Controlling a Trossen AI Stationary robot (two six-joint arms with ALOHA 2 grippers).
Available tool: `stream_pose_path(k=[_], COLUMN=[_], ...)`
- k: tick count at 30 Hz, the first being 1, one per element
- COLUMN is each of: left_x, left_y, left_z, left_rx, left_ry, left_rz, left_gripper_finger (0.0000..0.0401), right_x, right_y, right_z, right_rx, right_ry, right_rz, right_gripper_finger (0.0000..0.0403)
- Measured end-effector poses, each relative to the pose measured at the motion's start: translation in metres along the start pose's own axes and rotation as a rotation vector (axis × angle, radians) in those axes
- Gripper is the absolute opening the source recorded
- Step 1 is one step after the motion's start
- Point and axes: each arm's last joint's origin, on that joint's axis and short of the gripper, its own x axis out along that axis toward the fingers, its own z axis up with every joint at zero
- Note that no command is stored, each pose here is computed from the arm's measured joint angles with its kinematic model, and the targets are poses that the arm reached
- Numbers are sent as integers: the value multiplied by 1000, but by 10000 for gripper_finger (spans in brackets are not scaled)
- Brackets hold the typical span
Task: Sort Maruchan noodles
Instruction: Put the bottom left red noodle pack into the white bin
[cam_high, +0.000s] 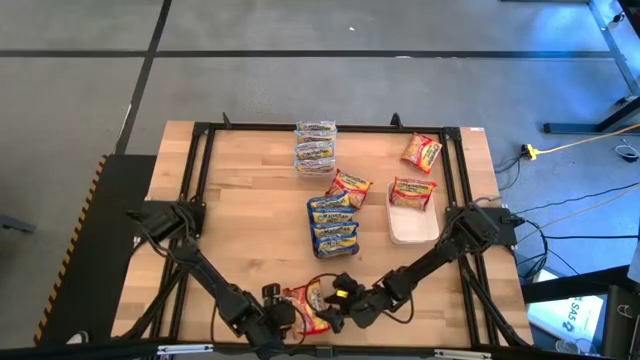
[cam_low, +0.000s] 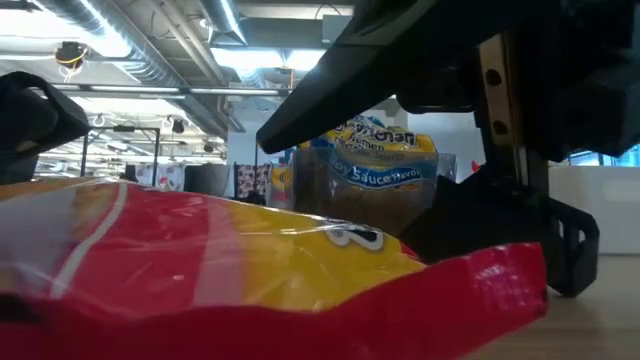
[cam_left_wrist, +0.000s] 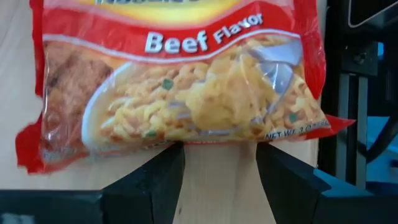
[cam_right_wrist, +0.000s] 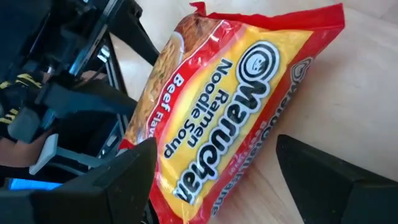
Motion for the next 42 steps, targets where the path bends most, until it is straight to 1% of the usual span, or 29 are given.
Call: stream_pose_path(k=[3, 6, 15, 17, 23, 28, 30, 33, 38, 42], left_x=[1, 3, 8, 10, 15, 15, 15, 14, 5, -8], left_y=[-1, 0, 2, 4, 9, 9, 9, 9, 7, 1], left_z=[2, 5, 16, 20, 29, 31, 32, 32, 35, 32], left_rx=[24, 19, 118, 124, 106, 96, 94, 93, 83, 100], left_ry=[-25, -36, -92, -92, -141, -150, -150, -150, -139, -131], left_rz=[-8, -11, -34, -37, -14, -22, -26, -30, -67, -91], left_gripper_finger=[198, 198, 198, 198, 198, 198, 198, 198, 198, 198], right_x=[2, 2, 2, 2, 2, 2, 2, 2, 2, -3], right_y=[-1, -2, -1, 0, 9, 10, 9, 9, 9, 14], right_z=[4, 5, 4, 4, 5, 5, 5, 5, 5, 8], right_rx=[-4, -9, -28, -53, -113, -144, -151, -180, -232, -291], right_ry=[-8, -10, -4, -8, -15, -22, -22, -26, -26, 5], right_rz=[3, -5, 15, 29, 123, 130, 122, 122, 118, 127], right_gripper_finger=[312, 312, 312, 312, 312, 308, 295, 262, 184, 122])
